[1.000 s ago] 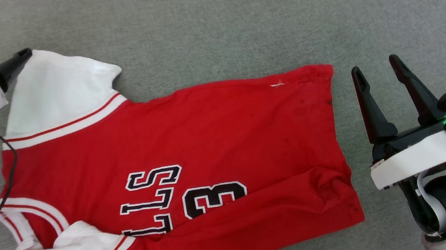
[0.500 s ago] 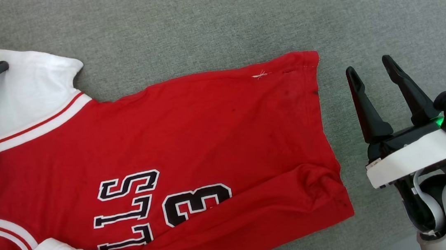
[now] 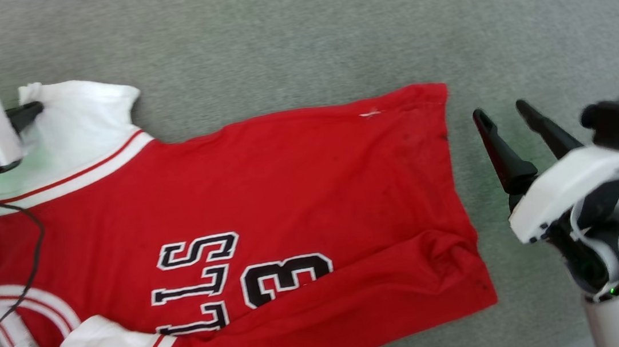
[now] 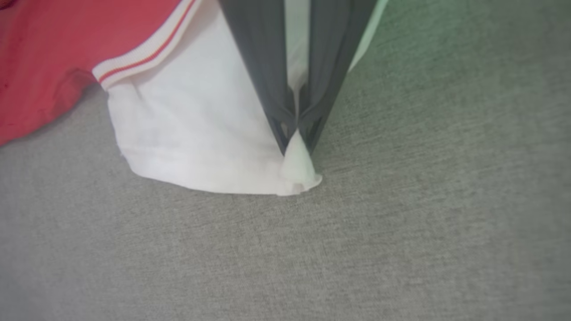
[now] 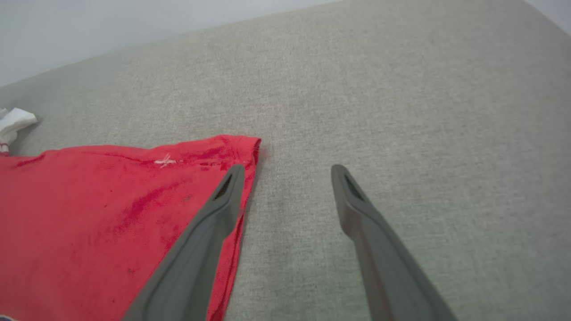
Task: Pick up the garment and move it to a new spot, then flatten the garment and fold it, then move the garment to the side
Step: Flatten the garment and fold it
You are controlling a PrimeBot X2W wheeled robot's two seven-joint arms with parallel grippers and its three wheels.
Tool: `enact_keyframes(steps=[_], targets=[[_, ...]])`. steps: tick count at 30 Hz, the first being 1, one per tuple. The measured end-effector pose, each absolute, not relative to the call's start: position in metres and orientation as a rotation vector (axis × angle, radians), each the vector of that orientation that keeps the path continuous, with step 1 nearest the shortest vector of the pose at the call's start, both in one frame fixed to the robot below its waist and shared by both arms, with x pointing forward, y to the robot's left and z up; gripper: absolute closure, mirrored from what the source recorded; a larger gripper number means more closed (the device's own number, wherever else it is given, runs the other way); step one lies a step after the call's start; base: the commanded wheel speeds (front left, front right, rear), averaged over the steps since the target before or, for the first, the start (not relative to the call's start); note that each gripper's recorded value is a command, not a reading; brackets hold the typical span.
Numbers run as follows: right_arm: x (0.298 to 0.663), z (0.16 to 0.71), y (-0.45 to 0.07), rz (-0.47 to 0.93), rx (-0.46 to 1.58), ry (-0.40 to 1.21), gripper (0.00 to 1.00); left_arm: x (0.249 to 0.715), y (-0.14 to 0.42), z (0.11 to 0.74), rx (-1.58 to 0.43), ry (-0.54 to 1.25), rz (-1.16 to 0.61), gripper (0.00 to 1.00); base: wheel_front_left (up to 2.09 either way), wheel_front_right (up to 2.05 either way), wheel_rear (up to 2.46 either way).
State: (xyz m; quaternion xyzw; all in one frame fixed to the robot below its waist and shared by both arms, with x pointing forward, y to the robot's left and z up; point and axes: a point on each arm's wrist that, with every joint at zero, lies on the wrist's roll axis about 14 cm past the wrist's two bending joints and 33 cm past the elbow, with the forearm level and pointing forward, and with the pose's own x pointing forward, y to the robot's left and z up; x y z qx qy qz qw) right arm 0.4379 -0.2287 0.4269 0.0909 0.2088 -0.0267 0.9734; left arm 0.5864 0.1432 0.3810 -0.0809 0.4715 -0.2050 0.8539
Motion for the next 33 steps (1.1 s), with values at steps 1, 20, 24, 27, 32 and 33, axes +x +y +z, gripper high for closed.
enact_keyframes(steps=[1,20,24,27,32,33], targets=[[0.438,0.421,-0.227,-0.043,0.189,0.473,0.0,0.586,0.144,0.385,-0.16,0.979,-0.43,1.0,0.0,0.0,0.0],[0.484,0.365,-0.191,0.16,0.124,0.996,0.78,0.582,0.17,0.435,-0.019,0.778,-0.453,1.0,0.0,0.0,0.0],[0.487,0.364,-0.181,0.188,0.123,1.013,1.0,0.579,0.177,0.439,-0.023,0.755,-0.443,1.0,0.0,0.0,0.0],[0.492,0.374,-0.182,0.189,0.105,0.963,1.0,0.578,0.18,0.447,-0.039,0.722,-0.433,1.0,0.0,0.0,0.0],[0.505,0.413,-0.183,0.189,0.083,0.8,1.0,0.567,0.189,0.464,-0.052,0.647,-0.412,1.0,0.0,0.0,0.0],[0.505,0.42,-0.183,0.187,0.08,0.774,1.0,0.564,0.191,0.469,-0.051,0.626,-0.408,1.0,0.0,0.0,0.0]])
